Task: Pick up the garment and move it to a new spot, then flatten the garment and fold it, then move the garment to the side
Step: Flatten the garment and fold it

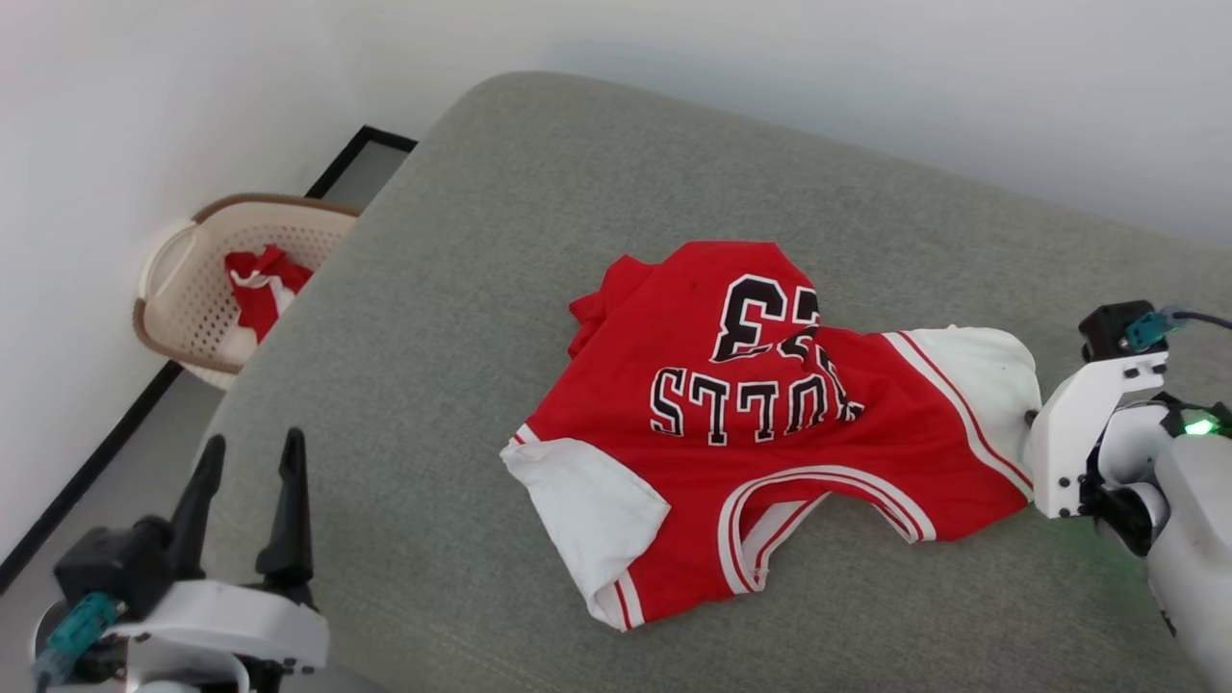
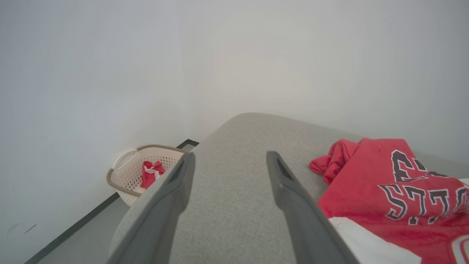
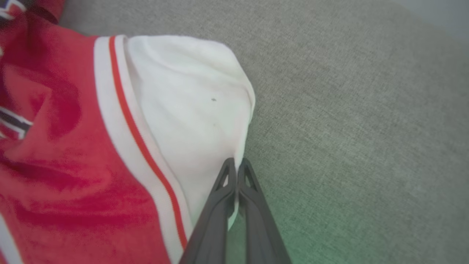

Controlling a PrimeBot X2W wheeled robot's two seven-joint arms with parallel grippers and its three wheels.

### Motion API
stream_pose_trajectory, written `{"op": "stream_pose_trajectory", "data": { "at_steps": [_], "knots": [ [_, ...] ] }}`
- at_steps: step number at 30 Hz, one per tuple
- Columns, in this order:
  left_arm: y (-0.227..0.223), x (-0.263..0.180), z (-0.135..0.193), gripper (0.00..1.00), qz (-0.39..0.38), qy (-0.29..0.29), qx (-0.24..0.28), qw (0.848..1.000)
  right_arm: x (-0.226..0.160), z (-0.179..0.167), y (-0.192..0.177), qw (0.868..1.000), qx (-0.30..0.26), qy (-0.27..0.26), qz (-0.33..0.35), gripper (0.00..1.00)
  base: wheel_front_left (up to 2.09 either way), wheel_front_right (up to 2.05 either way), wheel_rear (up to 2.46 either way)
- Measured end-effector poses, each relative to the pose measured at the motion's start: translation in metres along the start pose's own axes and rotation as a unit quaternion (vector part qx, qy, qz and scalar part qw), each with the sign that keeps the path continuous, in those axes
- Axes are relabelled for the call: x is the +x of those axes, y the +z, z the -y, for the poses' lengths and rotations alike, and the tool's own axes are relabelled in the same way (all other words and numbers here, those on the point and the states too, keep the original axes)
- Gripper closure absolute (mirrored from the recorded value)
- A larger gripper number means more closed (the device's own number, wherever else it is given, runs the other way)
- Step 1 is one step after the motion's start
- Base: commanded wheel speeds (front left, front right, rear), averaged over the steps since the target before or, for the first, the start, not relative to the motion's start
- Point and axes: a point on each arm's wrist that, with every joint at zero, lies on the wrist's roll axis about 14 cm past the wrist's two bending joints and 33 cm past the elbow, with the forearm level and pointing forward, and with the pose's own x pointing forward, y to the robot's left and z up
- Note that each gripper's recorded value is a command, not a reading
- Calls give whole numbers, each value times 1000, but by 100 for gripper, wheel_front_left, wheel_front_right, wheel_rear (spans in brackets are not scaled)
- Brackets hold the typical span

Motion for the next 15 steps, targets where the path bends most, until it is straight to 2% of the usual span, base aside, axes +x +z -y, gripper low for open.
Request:
{"op": "stream_pose_trajectory", "data": {
  "at_steps": [9,15],
  "knots": [
    [-3,-4,1,0,4,-9,1,1000,-28,41,2,999,10,-44,16,100,0,0,0],
    [-5,-3,11,0,5,-33,7,999,-57,77,-20,996,30,-80,13,100,0,0,0]
  ]
}}
